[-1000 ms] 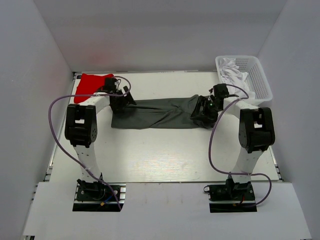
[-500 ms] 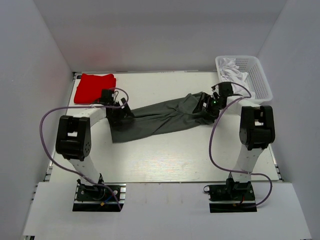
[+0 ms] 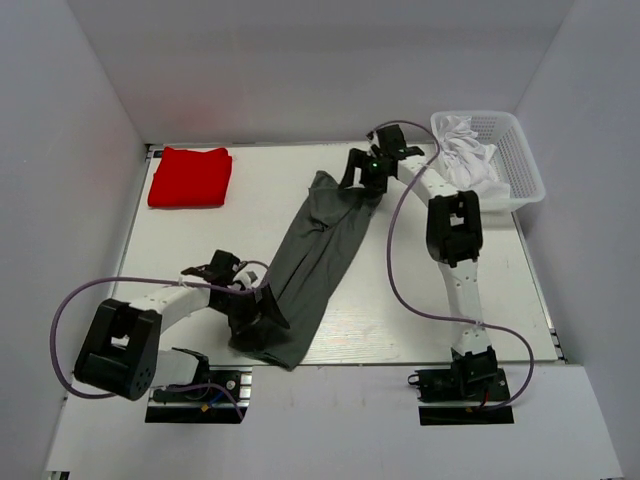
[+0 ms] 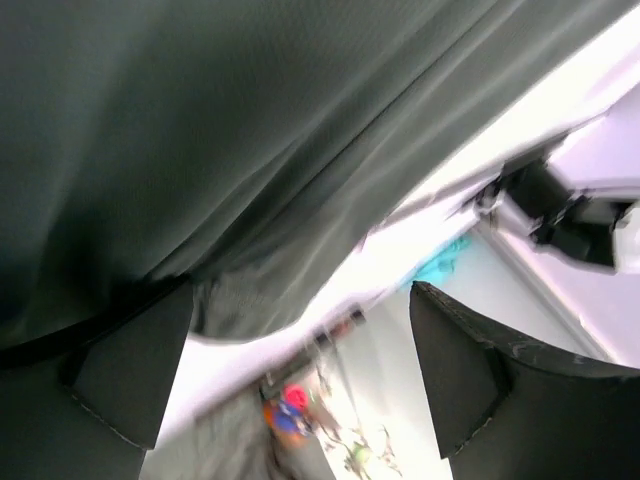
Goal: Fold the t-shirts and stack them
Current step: Rotate the tshirt 90 degrees
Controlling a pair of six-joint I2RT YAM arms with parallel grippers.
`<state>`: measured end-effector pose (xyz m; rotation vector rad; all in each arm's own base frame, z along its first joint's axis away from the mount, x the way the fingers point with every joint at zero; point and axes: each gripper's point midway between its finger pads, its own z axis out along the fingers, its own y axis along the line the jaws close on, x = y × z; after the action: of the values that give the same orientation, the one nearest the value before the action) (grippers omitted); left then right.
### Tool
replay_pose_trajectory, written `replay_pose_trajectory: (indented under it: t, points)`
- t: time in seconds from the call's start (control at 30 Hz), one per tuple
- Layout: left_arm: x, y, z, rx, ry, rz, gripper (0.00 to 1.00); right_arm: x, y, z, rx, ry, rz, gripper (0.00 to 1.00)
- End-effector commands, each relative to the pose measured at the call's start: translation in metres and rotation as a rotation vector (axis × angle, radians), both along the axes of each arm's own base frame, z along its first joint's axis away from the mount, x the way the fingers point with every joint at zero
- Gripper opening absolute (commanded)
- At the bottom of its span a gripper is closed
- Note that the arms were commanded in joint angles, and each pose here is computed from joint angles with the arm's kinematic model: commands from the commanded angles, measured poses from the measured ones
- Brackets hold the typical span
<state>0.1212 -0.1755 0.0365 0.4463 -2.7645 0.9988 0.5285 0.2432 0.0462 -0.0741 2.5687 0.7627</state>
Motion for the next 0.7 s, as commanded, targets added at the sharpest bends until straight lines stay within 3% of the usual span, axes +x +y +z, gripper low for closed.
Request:
replay_pose_trajectory:
  t: [0.0, 0.23, 0.4, 0.43, 0.47, 0.5, 0.6, 0.67]
  points:
    - [-0.038, -0.009, 0.019, -0.072, 0.132, -0.023, 1.0, -0.006, 0.043, -0.01, 0.046, 0.036, 0.081, 0.9]
    - [-0.003, -0.056, 0.084, -0.304, -0.064, -0.165, 1.0, -0.013, 0.095, 0.022, 0.11, -0.114, 0.179, 0.9]
    - [0.033, -0.065, 0.124, -0.261, -0.283, -0.273, 1.0, 0.0, 0.092, 0.066, 0.048, -0.227, 0.142, 0.9]
    - [0.055, -0.064, 0.136, -0.188, -0.376, -0.265, 1.0, 0.0, 0.093, 0.081, 0.041, -0.257, 0.14, 0.9]
    - [0.057, -0.056, 0.135, -0.115, -0.377, -0.27, 1.0, 0.006, 0.085, 0.093, -0.014, -0.298, 0.086, 0.9]
    - [0.079, -0.04, 0.122, 0.051, -0.431, -0.22, 1.0, 0.006, 0.08, 0.098, -0.046, -0.317, 0.073, 0.9]
    - [0.134, 0.015, 0.112, 0.431, -0.489, 0.101, 1.0, -0.003, 0.067, 0.117, -0.174, -0.391, -0.004, 0.9]
    - [0.16, 0.034, 0.125, 0.524, -0.522, 0.276, 1.0, -0.012, 0.062, 0.132, -0.225, -0.43, -0.03, 0.9]
